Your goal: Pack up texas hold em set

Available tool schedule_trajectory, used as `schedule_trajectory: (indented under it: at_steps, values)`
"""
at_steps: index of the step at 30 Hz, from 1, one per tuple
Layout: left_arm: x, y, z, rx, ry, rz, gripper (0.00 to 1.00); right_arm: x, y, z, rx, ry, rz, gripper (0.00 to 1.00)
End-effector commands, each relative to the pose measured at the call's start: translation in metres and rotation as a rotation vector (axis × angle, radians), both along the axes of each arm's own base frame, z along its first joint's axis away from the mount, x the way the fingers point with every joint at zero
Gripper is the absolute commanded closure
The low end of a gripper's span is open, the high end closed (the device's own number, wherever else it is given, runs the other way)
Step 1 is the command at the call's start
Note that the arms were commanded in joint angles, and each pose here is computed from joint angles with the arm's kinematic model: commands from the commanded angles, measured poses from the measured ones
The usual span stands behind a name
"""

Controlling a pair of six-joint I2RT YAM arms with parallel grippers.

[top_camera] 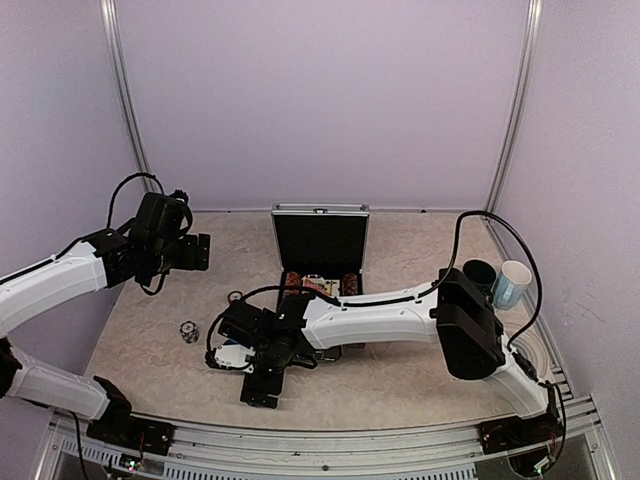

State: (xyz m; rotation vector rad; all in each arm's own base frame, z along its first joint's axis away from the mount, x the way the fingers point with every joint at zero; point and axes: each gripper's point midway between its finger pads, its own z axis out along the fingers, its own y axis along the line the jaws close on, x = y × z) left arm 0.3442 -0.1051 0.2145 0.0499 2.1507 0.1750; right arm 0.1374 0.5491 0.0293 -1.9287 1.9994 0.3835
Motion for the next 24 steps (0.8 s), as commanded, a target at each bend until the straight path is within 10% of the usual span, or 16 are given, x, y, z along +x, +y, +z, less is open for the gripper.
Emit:
schedule_trajectory:
  at_steps: [1, 24]
  values:
    - [0.0025, 0.0014, -0.0038, -0.005, -0.001, 0.01, 0.01, -0.0018, -0.0032, -0.0133, -0.043, -0.006, -0.023, 0.01]
    - [0.003, 0.0, -0.0038, -0.007, 0.001, 0.004, 0.01, -0.0025, 0.002, -0.0162, -0.042, 0.021, -0.047, 0.06]
